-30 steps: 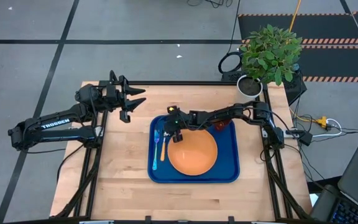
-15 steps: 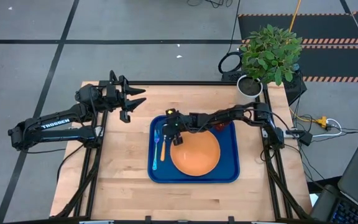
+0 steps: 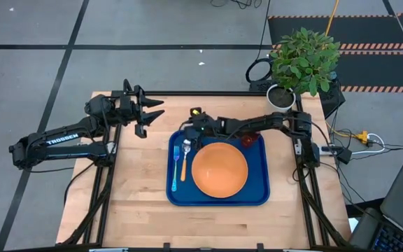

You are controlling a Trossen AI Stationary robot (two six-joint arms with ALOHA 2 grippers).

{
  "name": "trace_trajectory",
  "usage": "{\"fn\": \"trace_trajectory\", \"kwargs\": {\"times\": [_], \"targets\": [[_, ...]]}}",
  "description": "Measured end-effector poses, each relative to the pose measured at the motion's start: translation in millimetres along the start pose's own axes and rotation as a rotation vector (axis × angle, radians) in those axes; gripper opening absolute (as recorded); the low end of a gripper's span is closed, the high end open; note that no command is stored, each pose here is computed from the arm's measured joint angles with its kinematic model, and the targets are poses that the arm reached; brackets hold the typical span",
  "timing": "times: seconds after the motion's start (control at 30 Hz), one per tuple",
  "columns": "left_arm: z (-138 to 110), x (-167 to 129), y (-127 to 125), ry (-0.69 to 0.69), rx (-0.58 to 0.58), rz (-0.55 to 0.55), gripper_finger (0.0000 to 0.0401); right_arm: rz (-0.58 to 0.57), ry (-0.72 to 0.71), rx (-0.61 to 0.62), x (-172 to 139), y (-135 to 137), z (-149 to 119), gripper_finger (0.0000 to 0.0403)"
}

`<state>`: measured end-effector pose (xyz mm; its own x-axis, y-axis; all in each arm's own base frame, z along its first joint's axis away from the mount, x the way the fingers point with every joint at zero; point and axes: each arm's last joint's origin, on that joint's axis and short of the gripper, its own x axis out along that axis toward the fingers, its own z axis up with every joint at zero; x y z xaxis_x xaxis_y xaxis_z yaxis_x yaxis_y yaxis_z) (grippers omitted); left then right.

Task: Pick and place plate/cup/fork/spoon on tray
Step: Put the orange fork to the right of the blue fork on the blue tray

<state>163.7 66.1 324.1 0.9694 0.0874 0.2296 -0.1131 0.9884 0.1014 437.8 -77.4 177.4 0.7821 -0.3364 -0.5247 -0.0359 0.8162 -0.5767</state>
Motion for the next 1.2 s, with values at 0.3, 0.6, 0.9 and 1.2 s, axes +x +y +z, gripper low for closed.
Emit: {"fn": "trace_trajectory", "kwargs": {"times": [0.3, 0.6, 0.9, 1.2], "targets": [[-0.1, 0.1, 0.2, 0.001, 0.0, 0.007, 0.0161, 0.084, 0.026, 0.003, 14.9, 4.9, -18.1, 0.0169], [-0.1, 0.1, 0.2, 0.001, -0.001, 0.008, 0.0161, 0.202, 0.013, -0.018, 13.8, 19.3, -16.5, 0.0169], [0.0, 0.1, 0.3, 0.0, -0.001, 0.008, 0.0161, 0.185, 0.004, -0.013, 15.7, 17.4, -17.1, 0.0169], [0.0, 0.1, 0.3, 0.0, 0.0, 0.008, 0.0161, 0.194, 0.035, 0.018, 16.5, 14.3, -22.6, 0.0169]]}}
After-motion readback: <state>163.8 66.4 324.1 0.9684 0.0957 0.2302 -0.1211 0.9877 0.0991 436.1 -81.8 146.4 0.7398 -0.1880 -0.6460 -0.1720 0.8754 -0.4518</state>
